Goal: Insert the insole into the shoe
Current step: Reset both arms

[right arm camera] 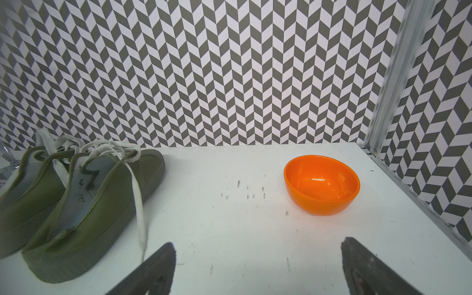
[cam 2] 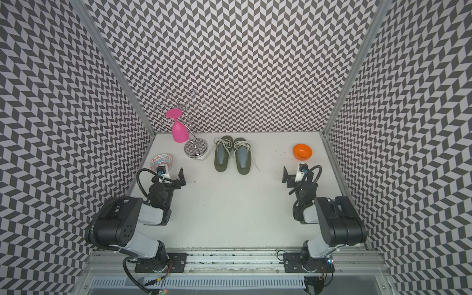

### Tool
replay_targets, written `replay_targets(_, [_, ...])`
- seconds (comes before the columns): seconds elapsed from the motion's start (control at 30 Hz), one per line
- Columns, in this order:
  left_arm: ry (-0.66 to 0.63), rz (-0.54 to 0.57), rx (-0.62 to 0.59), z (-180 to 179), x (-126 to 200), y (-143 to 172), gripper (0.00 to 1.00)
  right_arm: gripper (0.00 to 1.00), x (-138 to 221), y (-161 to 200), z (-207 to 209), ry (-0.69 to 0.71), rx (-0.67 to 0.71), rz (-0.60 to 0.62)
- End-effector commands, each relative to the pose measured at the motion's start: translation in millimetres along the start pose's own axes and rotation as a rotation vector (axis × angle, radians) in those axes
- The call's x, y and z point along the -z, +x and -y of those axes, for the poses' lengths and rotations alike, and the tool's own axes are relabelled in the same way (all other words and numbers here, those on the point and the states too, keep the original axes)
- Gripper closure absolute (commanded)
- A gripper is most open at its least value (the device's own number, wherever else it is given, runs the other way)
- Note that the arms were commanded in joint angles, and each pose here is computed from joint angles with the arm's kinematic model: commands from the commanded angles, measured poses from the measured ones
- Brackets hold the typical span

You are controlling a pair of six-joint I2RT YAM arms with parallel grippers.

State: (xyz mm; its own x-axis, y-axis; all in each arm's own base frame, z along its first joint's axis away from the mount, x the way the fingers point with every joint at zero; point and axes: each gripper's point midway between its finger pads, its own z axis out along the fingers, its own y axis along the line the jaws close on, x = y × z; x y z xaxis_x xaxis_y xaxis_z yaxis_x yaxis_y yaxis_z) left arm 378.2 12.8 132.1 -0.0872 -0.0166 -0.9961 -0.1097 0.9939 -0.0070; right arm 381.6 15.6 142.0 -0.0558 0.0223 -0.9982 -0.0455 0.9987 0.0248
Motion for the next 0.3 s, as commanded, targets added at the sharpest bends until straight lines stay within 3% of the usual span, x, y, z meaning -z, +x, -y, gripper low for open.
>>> replay_targets(0.0, [-0.002, 0.037, 0.005, 1.1, -5.3, -13.0, 0.0, 0.0, -0.1, -14.8, 3.2, 0.015, 0.001, 0.064])
replay_targets(0.27, [0.002, 0.045, 0.005, 1.3, -2.8, -14.6, 0.0, 0.0, 0.0, -14.8, 3.2, 0.015, 0.001, 0.064])
